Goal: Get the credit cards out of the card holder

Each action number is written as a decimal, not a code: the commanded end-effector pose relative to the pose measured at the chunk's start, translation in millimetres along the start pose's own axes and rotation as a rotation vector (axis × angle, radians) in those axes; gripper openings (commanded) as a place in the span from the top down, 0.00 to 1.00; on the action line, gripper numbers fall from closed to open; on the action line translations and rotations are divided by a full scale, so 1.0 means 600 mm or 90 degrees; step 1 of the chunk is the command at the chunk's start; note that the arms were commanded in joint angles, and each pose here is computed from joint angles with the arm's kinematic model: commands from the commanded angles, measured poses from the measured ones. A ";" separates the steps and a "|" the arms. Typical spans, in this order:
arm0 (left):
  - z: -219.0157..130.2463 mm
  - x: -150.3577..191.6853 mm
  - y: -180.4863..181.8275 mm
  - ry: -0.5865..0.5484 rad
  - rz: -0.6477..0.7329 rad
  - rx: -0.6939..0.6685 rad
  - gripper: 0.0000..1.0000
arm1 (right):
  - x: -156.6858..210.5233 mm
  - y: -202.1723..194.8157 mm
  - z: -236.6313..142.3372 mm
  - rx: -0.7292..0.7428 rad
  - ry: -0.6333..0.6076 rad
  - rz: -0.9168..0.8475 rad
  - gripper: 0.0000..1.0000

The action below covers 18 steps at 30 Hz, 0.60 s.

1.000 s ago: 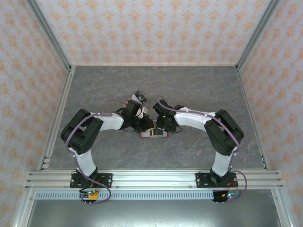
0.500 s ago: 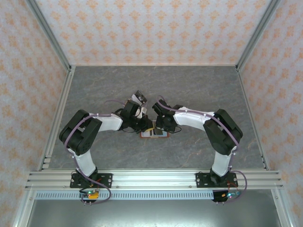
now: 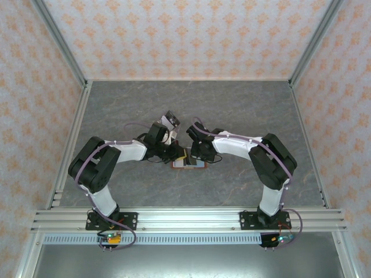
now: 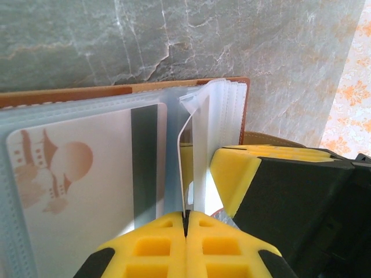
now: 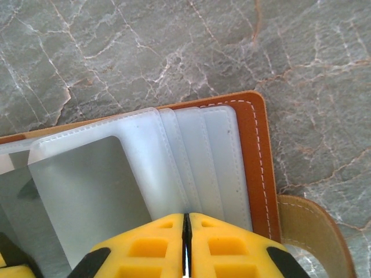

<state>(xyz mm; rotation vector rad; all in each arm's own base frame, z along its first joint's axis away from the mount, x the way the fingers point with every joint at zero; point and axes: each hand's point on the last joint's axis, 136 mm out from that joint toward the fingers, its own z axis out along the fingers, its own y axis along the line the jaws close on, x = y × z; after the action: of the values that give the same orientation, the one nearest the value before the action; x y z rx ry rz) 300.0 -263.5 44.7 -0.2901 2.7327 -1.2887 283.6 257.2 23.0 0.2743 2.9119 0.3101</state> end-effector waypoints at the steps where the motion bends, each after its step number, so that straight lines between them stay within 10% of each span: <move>1: -0.025 -0.003 0.000 -0.015 0.020 -0.011 1.00 | 0.021 -0.065 0.024 0.098 0.018 0.008 0.89; 11: -0.096 -0.029 0.011 -0.068 0.036 -0.042 1.00 | -0.034 0.025 -0.066 -0.075 -0.063 -0.028 0.75; 18: -0.165 -0.050 -0.039 -0.133 0.061 -0.024 1.00 | -0.060 0.087 -0.152 -0.279 -0.091 -0.016 0.42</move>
<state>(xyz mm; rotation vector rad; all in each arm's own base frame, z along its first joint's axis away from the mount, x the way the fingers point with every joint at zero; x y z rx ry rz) 309.0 -203.5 101.4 -0.2920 2.6164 -1.1462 301.9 269.8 102.3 0.2088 2.7036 0.6791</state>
